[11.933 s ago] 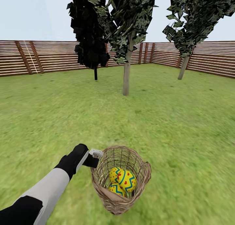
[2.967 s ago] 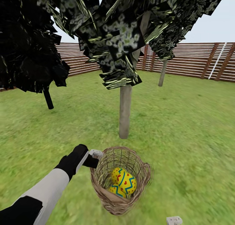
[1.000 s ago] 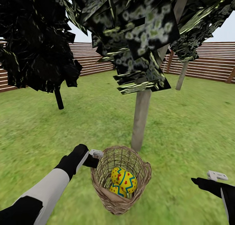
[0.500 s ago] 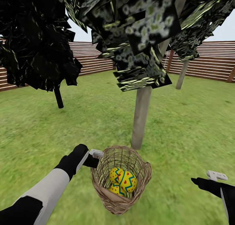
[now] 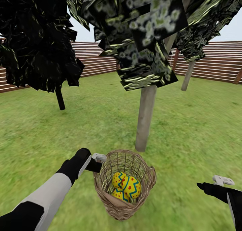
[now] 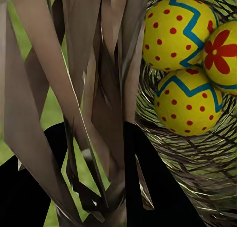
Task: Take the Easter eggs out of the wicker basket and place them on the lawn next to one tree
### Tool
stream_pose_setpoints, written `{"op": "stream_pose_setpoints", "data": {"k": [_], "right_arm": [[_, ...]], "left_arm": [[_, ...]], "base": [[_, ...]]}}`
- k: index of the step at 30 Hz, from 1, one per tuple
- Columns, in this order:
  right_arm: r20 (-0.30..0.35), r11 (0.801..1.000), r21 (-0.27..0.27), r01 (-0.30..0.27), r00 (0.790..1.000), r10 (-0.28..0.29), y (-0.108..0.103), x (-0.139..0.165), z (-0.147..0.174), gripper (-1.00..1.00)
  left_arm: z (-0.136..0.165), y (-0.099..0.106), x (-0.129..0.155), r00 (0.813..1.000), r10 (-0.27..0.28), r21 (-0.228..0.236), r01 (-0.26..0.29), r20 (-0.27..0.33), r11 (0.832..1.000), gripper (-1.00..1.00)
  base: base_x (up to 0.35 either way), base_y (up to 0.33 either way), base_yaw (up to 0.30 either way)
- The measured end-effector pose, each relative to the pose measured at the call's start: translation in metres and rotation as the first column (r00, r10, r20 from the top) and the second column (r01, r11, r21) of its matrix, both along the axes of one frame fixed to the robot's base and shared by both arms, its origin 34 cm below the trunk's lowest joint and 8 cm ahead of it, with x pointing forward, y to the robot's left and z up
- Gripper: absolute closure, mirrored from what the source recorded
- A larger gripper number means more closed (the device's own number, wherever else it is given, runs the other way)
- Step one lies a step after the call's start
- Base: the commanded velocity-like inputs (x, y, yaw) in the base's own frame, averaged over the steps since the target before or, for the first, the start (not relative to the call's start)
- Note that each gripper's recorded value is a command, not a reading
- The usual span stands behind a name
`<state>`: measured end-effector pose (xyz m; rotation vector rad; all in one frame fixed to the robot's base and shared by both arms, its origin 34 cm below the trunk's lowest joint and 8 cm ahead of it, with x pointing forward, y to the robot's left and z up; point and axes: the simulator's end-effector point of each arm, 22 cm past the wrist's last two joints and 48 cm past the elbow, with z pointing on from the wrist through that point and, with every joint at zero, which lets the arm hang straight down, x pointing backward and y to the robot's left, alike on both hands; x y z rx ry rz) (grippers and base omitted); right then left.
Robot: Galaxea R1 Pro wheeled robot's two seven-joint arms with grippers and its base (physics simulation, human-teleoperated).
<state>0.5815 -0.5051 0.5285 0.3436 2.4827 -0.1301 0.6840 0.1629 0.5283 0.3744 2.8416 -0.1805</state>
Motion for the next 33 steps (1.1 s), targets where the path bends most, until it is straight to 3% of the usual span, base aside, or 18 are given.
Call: {"op": "stream_pose_setpoints", "data": {"k": [16,24,33], "right_arm": [[-0.005,1.000,-0.004,-0.003,1.000,0.003,0.001,-0.004,-0.021,-1.00],[-0.004,1.000,-0.004,-0.003,1.000,0.003,0.001,-0.004,-0.021,-1.00],[-0.004,1.000,-0.003,-0.004,1.000,0.004,0.001,-0.004,-0.021,-1.00]], "left_arm": [[-0.019,0.000,-0.003,1.000,0.001,0.000,-0.001,0.001,1.000,1.00],[-0.018,0.001,-0.003,1.000,0.001,0.001,-0.001,0.002,1.000,1.00],[-0.018,0.000,-0.003,1.000,0.003,-0.003,-0.003,0.002,1.000,1.00]], "base": [[0.001,0.000,0.000],[0.294,0.000,0.000],[0.122,0.000,0.000]]}}
